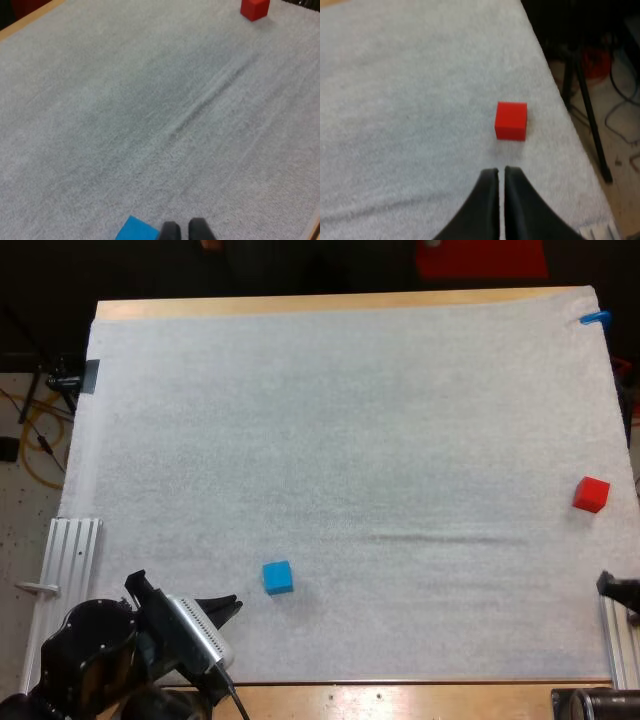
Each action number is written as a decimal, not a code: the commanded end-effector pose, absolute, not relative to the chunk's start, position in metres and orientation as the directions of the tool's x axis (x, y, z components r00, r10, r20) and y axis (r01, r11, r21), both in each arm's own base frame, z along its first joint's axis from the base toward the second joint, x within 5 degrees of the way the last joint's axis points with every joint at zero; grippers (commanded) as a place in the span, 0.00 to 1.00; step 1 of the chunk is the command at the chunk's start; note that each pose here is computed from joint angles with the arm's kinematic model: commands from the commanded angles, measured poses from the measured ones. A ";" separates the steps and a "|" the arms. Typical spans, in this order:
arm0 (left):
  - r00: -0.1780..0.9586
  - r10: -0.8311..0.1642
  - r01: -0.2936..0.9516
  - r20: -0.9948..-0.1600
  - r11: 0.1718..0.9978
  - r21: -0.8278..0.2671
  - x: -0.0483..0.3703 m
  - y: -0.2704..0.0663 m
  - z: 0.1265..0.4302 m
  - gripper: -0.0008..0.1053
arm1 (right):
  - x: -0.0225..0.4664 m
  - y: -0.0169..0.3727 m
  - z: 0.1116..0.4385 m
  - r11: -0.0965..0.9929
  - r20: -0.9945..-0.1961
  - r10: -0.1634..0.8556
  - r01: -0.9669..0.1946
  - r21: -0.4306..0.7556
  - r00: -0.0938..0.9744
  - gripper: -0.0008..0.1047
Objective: Stack red cube on blue cube
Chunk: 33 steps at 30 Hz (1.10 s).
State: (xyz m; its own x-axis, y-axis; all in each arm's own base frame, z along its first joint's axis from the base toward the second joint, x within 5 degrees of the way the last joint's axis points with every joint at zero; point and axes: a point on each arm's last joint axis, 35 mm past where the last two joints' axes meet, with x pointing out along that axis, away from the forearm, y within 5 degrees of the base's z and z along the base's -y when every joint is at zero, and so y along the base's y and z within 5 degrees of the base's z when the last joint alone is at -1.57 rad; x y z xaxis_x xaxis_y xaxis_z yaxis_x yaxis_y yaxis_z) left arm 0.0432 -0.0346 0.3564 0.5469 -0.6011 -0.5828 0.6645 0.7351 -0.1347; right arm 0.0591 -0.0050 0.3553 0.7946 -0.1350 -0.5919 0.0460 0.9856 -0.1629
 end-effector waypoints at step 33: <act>0.544 -0.611 0.682 -0.575 0.721 -0.122 0.045 -0.036 0.359 0.01 | 0.267 -0.036 0.273 0.986 -0.871 -0.165 0.074 -0.147 0.464 0.71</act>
State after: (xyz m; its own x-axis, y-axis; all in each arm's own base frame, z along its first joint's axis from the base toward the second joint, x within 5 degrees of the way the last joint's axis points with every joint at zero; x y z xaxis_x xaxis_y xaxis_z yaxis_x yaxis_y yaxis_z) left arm 0.0449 -0.0356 0.3565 0.5462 -0.6007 -0.5837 0.6703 0.7314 -0.1255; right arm 0.2648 -0.0337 0.2705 0.4452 -0.1842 -0.8763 0.0841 0.9829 -0.1639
